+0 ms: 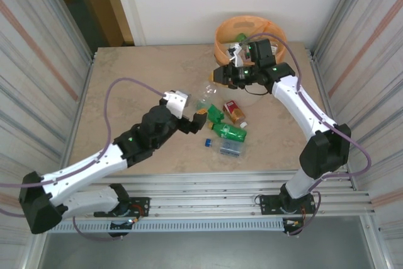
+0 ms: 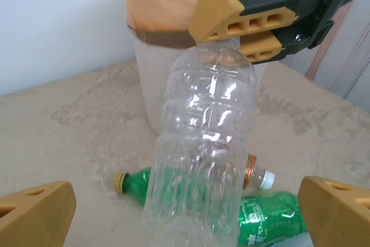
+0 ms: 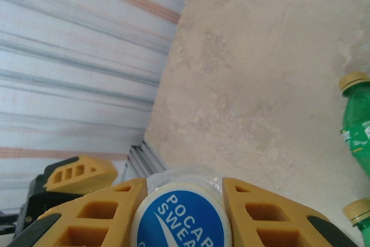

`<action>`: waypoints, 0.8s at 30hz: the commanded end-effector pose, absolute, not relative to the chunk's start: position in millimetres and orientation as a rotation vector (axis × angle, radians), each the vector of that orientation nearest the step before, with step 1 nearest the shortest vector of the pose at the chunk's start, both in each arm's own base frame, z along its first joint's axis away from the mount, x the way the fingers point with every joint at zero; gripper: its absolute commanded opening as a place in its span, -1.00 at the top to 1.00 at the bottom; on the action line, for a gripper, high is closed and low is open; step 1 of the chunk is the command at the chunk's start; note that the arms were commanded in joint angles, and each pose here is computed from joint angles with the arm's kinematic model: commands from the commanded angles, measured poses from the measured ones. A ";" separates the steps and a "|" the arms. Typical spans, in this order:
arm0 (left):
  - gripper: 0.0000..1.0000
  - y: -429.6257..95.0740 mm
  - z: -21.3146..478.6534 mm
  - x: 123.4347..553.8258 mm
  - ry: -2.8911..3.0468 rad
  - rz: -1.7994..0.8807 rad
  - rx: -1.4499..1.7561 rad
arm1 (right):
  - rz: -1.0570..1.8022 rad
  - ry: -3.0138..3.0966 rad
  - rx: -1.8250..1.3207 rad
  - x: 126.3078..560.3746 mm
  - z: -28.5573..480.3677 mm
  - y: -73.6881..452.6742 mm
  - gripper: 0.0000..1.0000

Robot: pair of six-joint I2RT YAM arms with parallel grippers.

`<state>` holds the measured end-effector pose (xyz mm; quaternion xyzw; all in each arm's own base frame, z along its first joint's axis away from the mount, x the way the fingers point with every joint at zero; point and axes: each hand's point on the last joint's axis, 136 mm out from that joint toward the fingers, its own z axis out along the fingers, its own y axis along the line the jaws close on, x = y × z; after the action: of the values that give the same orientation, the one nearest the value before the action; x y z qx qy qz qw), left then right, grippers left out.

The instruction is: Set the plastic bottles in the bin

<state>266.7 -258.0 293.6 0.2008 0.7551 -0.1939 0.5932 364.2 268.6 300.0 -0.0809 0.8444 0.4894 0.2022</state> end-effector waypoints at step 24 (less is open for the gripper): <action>-0.98 -216.7 297.9 263.6 1.677 -0.494 0.238 | 1.183 1.782 0.196 454.5 466.4 100.6 1.00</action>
<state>259.3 -220.6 296.5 0.1239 0.7368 -0.2131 0.6296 440.8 121.3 444.0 0.0487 0.7561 0.4798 0.4423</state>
